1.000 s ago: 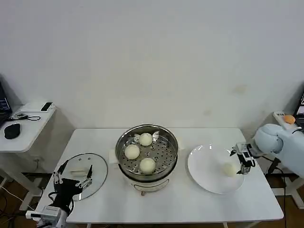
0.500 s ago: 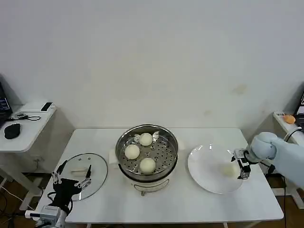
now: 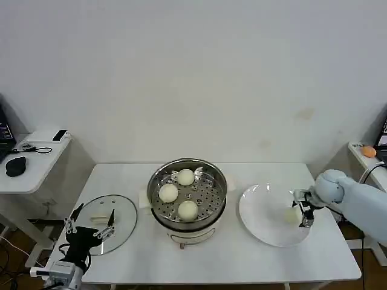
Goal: Take steamed baozi put them in steamer then cover it.
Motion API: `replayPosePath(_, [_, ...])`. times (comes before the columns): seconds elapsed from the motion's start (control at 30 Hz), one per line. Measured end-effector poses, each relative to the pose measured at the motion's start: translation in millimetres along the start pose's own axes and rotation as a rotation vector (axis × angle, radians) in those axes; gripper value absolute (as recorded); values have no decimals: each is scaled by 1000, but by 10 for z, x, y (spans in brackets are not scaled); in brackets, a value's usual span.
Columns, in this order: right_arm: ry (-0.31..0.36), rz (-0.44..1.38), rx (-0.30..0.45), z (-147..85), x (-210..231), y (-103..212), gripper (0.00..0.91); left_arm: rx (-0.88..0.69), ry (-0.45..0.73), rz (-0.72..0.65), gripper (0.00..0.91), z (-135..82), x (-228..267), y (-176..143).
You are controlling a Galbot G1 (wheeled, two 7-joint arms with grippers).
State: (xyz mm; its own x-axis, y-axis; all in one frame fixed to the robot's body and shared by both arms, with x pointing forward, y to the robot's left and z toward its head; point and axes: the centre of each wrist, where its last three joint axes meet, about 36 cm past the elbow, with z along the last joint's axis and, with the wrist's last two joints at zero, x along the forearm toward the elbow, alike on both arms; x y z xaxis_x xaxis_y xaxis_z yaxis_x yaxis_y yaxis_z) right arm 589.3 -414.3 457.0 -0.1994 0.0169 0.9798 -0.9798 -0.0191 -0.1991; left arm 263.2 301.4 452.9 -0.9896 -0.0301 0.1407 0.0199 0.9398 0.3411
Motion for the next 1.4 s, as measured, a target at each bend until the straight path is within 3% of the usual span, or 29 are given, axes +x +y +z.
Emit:
replayPosePath(0.3, [2,-3,-11,-25,-8,-17,605,1,-2,1,907,-6,0,-2])
replayPosePath(0.83, [-17,37,-23,-35,413,-179,605,8,-4,6,907,-26,23,-40])
replayPosePath(1.17, [-104,159,-6,-396,1170,-594,605,18,-13,11,907,-60,34,-101])
replayPosePath(1.4, [-198,236,34,-935,1780,-868,615,18,-10,8,907,-58,44,-101])
